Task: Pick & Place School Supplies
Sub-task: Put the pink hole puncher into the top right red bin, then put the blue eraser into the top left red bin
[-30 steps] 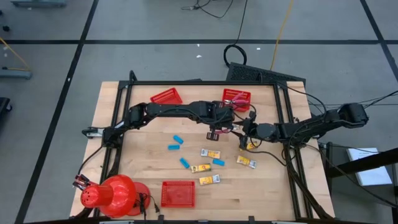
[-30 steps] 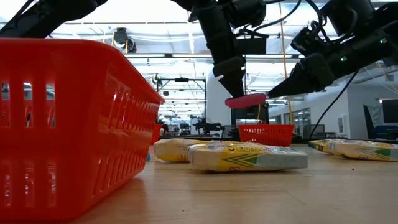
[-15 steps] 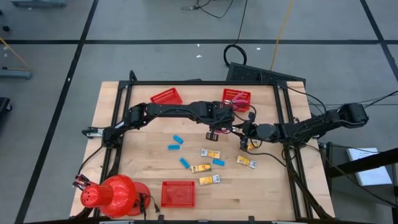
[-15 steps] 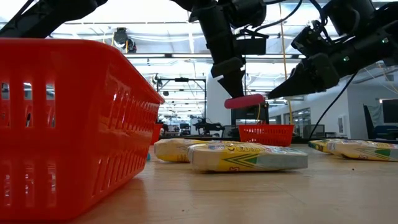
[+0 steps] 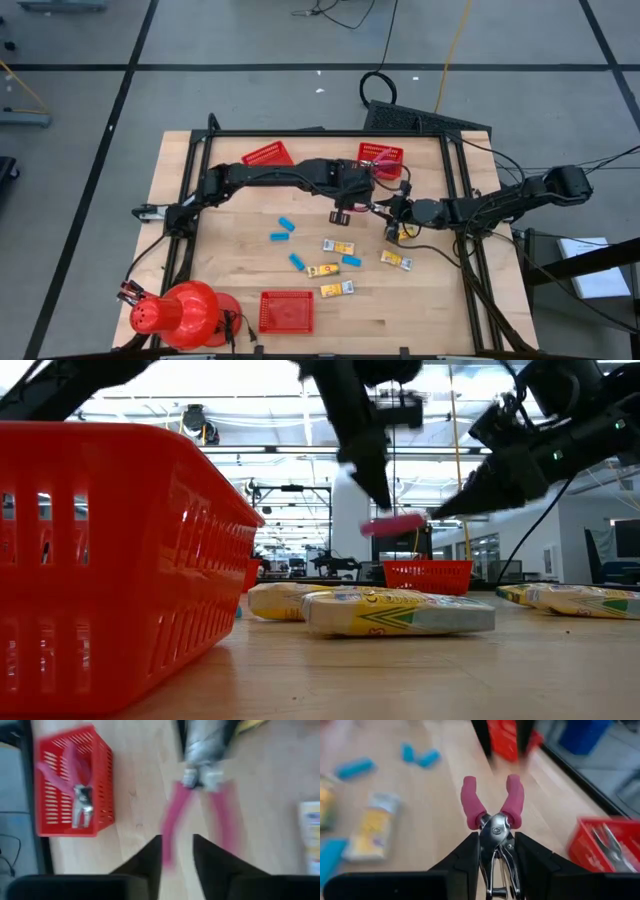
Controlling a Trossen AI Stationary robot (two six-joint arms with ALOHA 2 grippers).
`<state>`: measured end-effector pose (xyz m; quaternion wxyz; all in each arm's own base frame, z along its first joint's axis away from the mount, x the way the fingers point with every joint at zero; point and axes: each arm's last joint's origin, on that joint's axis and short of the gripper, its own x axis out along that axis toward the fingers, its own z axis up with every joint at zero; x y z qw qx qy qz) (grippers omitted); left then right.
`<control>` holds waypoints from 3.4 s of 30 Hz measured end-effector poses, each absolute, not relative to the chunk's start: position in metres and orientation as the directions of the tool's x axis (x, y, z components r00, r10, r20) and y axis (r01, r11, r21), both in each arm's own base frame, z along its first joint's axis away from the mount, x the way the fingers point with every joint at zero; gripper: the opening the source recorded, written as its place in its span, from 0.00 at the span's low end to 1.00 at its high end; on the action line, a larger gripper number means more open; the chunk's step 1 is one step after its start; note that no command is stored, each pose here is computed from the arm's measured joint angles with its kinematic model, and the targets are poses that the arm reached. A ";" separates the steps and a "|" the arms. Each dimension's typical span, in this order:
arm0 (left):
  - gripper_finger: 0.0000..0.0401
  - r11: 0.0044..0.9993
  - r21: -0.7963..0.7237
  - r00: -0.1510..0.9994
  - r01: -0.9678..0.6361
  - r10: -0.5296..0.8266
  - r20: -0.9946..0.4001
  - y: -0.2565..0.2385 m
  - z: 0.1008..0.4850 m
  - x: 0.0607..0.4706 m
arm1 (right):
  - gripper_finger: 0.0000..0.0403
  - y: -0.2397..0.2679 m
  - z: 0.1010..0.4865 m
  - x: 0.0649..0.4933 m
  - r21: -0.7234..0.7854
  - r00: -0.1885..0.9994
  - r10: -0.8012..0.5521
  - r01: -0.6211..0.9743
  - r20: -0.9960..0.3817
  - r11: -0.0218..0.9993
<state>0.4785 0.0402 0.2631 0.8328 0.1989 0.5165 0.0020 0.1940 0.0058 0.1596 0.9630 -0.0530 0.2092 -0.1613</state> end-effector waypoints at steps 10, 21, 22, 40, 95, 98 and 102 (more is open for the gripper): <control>0.54 0.934 0.315 0.539 0.169 0.180 -0.823 0.025 0.348 0.426 | 0.23 0.005 0.160 0.194 -0.190 0.855 -0.356 0.306 -0.377 0.933; 0.55 0.946 0.282 0.515 0.156 0.166 -0.841 0.013 0.367 0.386 | 0.23 -0.019 0.160 0.193 -0.232 0.796 -0.471 0.411 -0.380 0.882; 0.55 0.947 0.285 0.534 0.146 0.167 -0.829 0.015 0.366 0.381 | 0.23 -0.020 0.160 0.193 -0.226 0.801 -0.461 0.403 -0.382 0.887; 0.56 0.970 0.108 0.935 -0.219 0.240 -0.261 0.022 0.252 0.221 | 0.23 -0.046 0.173 0.180 -0.267 0.748 -0.570 0.504 -0.339 0.821; 0.56 0.974 -0.070 0.810 -0.217 0.140 -0.570 0.019 0.166 0.206 | 0.58 -0.017 0.184 0.208 -0.052 0.923 -0.251 0.247 -0.292 0.968; 0.56 0.974 -0.073 0.761 -0.215 0.120 -0.637 0.016 0.158 0.210 | 0.58 -0.002 0.188 0.210 -0.064 0.936 -0.219 0.209 -0.276 0.976; 0.56 0.975 -0.051 0.687 -0.214 0.113 -0.718 0.016 0.156 0.220 | 0.57 0.009 0.187 0.209 -0.085 0.934 -0.221 0.205 -0.281 0.975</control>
